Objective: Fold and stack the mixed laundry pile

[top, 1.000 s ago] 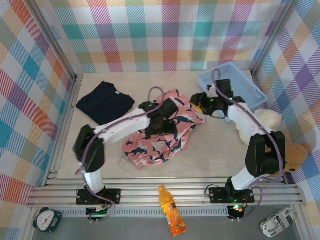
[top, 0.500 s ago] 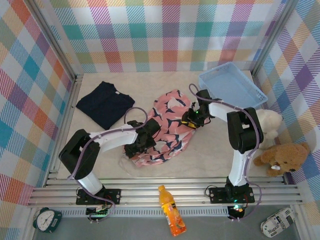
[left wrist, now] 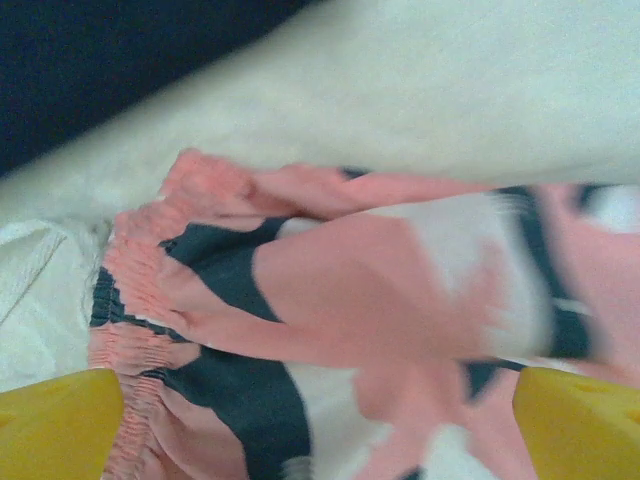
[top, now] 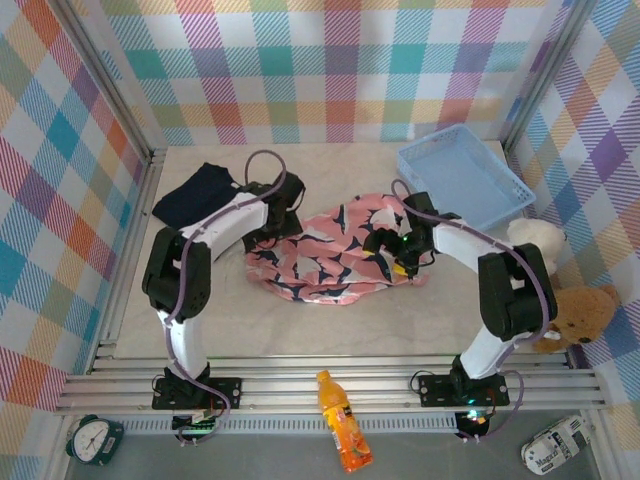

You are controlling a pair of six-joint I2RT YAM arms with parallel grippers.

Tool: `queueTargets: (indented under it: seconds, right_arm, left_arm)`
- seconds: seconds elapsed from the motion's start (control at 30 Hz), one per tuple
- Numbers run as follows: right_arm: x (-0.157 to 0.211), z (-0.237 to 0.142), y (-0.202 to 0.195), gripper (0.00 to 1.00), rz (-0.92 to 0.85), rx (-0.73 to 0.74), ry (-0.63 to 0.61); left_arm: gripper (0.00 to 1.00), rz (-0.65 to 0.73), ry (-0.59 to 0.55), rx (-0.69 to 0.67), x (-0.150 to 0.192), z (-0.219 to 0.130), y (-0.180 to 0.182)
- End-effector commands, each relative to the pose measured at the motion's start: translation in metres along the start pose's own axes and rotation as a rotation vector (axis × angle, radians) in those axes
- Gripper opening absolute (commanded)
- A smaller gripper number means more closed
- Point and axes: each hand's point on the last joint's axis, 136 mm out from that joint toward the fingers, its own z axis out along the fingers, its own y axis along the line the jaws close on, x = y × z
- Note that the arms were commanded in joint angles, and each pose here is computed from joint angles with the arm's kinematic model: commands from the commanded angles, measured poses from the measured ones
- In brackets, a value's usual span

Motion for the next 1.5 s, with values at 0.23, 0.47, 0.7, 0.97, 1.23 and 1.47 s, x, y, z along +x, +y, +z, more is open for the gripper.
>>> queueTargets:
  seconds: [0.23, 0.47, 0.7, 0.97, 1.23, 1.47]
  right_arm:
    - [-0.013, -0.029, -0.006, 1.00, -0.031, 0.053, -0.050]
    - [-0.011, -0.043, -0.022, 1.00, -0.053, 0.086, -0.054]
    - [-0.005, -0.047, -0.016, 0.99, -0.082, 0.061, -0.045]
    - [0.017, -0.024, 0.017, 0.76, -0.173, 0.011, 0.015]
    - [0.019, 0.024, 0.076, 0.53, -0.279, 0.000, 0.060]
    - [0.025, 0.073, 0.085, 0.48, -0.192, 0.073, 0.113]
  left_arm:
    - [0.96, -0.166, 0.085, 0.169, 0.052, -0.027, 0.049]
    - [0.80, -0.250, 0.021, 0.318, 0.058, 0.010, 0.049]
    - [0.78, -0.202, 0.109, 0.303, 0.069, 0.052, 0.041]
    - [0.50, -0.157, 0.141, 0.276, 0.067, 0.083, 0.027]
    - [0.00, -0.062, 0.171, 0.199, 0.062, 0.061, 0.033]
    - [0.00, 0.031, 0.008, 0.103, 0.019, -0.024, 0.041]
